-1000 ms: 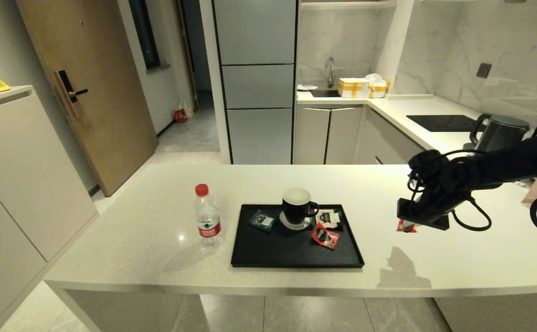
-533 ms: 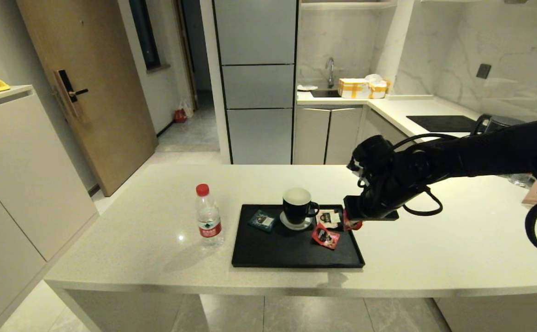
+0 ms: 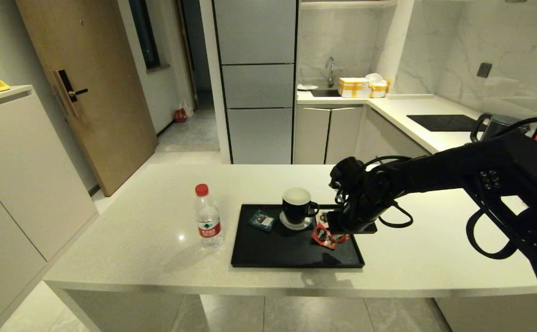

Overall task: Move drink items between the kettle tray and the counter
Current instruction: Return the tea bag to its original position

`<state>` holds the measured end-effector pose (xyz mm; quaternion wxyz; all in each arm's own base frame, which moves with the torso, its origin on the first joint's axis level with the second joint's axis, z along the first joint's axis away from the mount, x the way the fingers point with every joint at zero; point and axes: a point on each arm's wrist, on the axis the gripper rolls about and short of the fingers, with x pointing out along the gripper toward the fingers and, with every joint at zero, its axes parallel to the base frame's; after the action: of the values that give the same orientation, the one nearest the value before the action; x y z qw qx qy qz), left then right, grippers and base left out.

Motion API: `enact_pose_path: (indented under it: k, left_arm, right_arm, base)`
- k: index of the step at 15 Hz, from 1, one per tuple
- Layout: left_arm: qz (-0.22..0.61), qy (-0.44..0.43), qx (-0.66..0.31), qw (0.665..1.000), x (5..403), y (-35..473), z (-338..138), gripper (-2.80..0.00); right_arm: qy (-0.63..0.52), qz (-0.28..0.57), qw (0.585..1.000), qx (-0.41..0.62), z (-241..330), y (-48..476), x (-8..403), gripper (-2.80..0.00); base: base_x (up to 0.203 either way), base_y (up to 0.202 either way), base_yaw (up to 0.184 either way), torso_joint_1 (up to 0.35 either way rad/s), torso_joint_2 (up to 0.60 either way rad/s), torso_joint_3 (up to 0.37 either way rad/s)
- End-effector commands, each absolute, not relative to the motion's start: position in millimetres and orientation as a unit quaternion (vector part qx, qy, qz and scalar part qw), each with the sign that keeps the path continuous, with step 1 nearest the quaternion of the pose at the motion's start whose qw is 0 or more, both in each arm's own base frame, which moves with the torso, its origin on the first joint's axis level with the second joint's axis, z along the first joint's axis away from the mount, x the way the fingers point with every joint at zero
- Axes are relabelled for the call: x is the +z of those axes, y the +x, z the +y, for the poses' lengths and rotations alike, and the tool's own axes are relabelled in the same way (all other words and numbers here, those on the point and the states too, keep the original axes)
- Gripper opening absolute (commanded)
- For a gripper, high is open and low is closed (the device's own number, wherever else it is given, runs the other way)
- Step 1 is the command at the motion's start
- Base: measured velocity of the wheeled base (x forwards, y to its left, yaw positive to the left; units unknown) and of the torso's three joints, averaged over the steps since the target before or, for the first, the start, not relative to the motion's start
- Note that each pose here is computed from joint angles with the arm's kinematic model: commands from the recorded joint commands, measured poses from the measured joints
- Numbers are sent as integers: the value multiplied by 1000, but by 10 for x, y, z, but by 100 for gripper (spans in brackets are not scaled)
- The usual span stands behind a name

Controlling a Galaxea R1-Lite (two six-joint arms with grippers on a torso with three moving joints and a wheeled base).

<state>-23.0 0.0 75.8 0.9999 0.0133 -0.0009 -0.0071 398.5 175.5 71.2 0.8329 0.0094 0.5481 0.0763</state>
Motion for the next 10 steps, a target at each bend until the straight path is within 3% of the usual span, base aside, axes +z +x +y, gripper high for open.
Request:
enact_pose_path:
  k: [1, 2, 3, 10]
  left_arm:
    - [0, 14, -8, 1000, 757, -229, 0, -280]
    - [0, 13, -8, 1000, 757, -229, 0, -280]
    - [0, 13, -7, 1000, 757, -229, 0, -280]
    - [0, 14, -8, 1000, 757, -229, 0, -280]
  right_arm:
    - [7, 556, 828, 71, 1759, 4004, 618, -280]
    - [10, 554, 829, 71, 1760, 4006, 606, -280]
    - [11, 546, 835, 69, 1768, 4029, 576, 0]
    - [31, 524, 848, 72, 1751, 3987, 789, 0]
  base:
    - [0, 0, 0, 0, 0, 0]
    - [0, 0, 0, 0, 0, 0]
    - [0, 0, 0, 0, 0, 0]
    - [0, 0, 0, 0, 0, 0]
